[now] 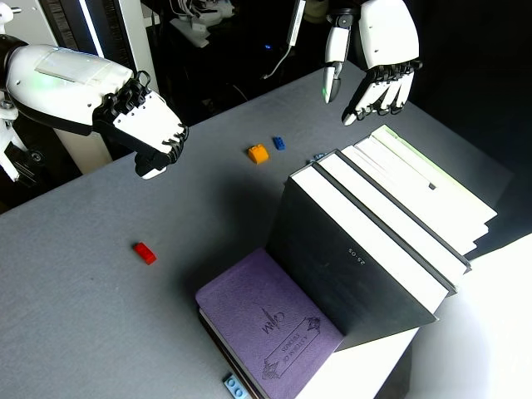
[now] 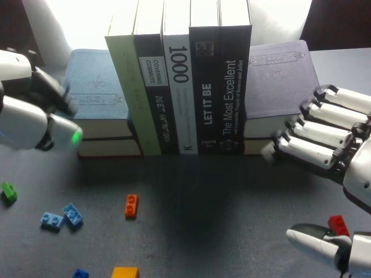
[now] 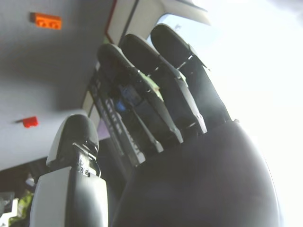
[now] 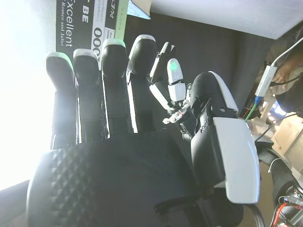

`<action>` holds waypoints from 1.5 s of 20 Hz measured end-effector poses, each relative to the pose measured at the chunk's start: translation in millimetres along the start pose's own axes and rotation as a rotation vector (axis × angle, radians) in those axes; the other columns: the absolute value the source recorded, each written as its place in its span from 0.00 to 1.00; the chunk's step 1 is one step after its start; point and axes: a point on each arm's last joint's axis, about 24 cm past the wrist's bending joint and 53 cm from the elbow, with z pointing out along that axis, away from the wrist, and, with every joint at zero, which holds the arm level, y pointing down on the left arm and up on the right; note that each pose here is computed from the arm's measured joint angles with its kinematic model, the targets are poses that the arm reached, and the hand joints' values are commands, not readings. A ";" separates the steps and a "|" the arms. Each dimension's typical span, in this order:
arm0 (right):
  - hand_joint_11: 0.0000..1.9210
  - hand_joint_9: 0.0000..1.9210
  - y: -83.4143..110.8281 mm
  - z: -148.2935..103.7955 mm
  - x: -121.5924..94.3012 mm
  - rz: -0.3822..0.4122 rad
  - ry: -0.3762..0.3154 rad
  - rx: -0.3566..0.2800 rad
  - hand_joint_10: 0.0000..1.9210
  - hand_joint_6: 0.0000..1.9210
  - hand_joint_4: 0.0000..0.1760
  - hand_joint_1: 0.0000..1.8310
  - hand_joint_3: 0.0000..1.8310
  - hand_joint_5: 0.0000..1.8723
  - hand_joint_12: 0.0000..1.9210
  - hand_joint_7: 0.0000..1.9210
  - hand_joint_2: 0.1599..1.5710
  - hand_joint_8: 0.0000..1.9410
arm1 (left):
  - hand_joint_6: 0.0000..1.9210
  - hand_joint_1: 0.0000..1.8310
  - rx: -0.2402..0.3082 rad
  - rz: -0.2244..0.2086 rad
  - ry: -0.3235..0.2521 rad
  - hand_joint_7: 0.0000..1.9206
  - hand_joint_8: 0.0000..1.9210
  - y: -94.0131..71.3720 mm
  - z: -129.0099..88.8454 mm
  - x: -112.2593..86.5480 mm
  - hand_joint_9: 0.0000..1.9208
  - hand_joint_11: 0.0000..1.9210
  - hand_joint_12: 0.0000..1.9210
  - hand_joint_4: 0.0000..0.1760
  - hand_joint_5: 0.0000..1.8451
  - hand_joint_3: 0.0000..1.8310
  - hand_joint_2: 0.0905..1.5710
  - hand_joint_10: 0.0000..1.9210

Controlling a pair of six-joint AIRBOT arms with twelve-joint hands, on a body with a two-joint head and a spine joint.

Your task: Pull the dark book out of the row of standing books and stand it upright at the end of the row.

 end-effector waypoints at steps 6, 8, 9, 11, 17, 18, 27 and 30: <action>0.00 0.00 0.4 -0.2 -9.3 -0.014 -0.045 0.000 0.00 0.06 0.00 0.00 0.00 0.00 0.00 0.02 0.70 0.00 | 0.00 0.03 0.000 0.004 0.000 0.12 0.00 -0.1 0.0 -0.1 0.12 0.13 0.06 0.41 0.11 0.00 0.76 0.00; 0.00 0.00 0.3 -0.4 -13.2 -0.022 -0.061 0.001 0.00 0.01 0.00 0.00 0.00 0.00 0.00 0.00 0.70 0.00 | 0.00 0.03 0.000 0.004 0.000 0.11 0.00 0.1 0.0 0.0 0.11 0.13 0.06 0.38 0.11 0.00 0.77 0.00; 0.00 0.00 0.4 -0.3 -13.1 -0.028 -0.061 0.001 0.00 0.01 0.00 0.00 0.00 0.00 0.00 0.00 0.70 0.00 | 0.00 0.03 0.000 0.004 0.000 0.11 0.00 0.0 0.0 0.0 0.11 0.13 0.06 0.38 0.11 0.00 0.77 0.00; 0.00 0.00 0.9 -0.4 -13.7 -0.064 -0.068 0.002 0.00 0.01 0.00 0.00 0.00 0.01 0.00 0.00 0.70 0.00 | 0.00 0.00 -0.001 0.004 0.001 0.10 0.00 0.3 0.0 0.2 0.11 0.13 0.06 0.38 0.11 0.00 0.77 0.00; 0.00 0.00 6.6 5.8 -38.6 -0.198 -0.171 0.003 0.00 0.05 0.11 0.00 0.00 0.10 0.00 0.00 0.70 0.00 | 0.00 0.00 0.001 0.006 0.000 0.11 0.00 -0.9 -0.4 -0.2 0.11 0.12 0.06 0.38 0.10 0.00 0.77 0.00; 0.00 0.00 5.5 9.4 -45.9 -0.195 -0.195 0.002 0.00 0.06 0.13 0.00 0.00 0.12 0.00 0.01 0.70 0.00 | 0.00 0.00 0.001 0.005 -0.001 0.11 0.00 -1.0 -0.6 -0.4 0.11 0.12 0.06 0.38 0.10 0.00 0.77 0.00; 0.00 0.00 13.3 50.3 -75.1 -0.198 -0.278 -0.029 0.00 0.14 0.07 0.00 0.00 0.32 0.00 0.04 0.70 0.01 | 0.00 0.01 0.005 0.003 -0.002 0.10 0.00 -2.5 -1.1 -0.9 0.12 0.13 0.06 0.38 0.09 0.00 0.77 0.00; 0.00 0.00 16.0 66.5 -70.7 -0.217 -0.269 -0.049 0.00 0.15 0.00 0.00 0.00 0.34 0.00 0.04 0.70 0.01 | 0.00 0.00 0.003 0.004 -0.003 0.10 0.00 -2.2 -1.2 -1.1 0.12 0.13 0.06 0.38 0.09 0.00 0.77 0.00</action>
